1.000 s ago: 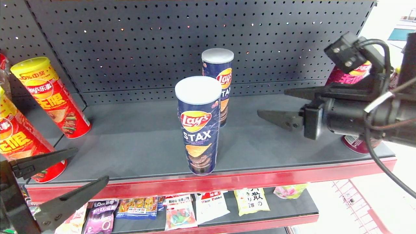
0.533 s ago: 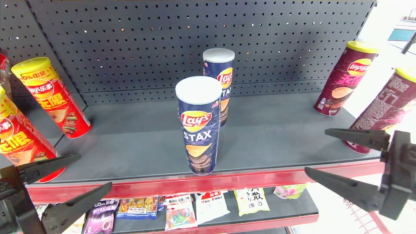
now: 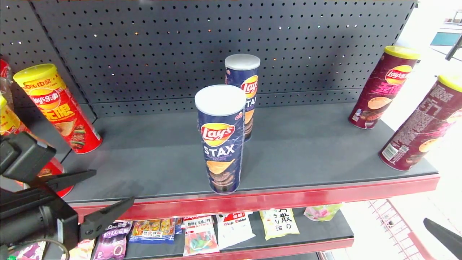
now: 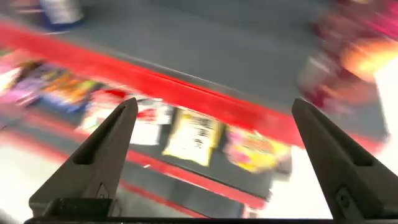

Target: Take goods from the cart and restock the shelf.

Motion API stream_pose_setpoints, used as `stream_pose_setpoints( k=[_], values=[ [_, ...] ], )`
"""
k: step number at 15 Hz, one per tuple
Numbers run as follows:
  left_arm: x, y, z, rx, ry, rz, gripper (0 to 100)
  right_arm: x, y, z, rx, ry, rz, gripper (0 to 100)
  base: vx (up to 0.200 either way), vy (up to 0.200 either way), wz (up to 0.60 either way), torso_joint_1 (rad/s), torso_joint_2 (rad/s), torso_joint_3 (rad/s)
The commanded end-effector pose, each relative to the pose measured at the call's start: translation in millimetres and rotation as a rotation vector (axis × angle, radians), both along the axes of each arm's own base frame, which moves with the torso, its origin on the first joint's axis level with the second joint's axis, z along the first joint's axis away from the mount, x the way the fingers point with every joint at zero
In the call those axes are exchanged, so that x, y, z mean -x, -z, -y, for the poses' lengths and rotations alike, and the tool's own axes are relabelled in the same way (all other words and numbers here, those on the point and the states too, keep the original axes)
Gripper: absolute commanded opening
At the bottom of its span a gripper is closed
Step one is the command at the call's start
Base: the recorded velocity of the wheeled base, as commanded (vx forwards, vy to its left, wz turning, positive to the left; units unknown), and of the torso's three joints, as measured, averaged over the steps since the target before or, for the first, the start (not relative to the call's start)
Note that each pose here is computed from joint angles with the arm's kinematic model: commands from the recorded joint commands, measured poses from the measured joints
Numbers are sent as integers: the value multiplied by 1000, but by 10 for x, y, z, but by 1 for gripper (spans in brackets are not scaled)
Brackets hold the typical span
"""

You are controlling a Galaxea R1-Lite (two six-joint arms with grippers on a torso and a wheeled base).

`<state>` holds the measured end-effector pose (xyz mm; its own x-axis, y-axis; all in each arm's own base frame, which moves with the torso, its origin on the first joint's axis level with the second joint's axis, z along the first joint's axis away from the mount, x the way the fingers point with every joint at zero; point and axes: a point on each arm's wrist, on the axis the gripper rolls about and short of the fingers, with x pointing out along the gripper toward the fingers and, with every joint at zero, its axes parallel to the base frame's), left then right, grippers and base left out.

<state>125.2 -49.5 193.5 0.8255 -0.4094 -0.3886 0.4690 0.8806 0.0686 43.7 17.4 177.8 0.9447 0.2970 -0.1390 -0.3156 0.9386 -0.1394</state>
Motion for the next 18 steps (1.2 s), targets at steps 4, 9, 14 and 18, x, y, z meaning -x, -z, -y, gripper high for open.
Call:
stream_pose_setpoints(
  k=[4,9,14,18],
  values=[
    [-285,60,293,-34,109,-92,100,359,465,194,-38,259,80,100,0,0,0,0,0,0],
    [-598,6,541,-42,156,-113,100,461,751,214,-38,273,95,100,0,0,0,0,0,0],
    [-688,26,633,-52,172,-128,100,583,932,231,-72,234,85,100,0,0,0,0,0,0],
    [-736,99,696,-71,187,-152,100,584,933,214,-91,160,80,100,0,0,0,0,0,0]
  ],
)
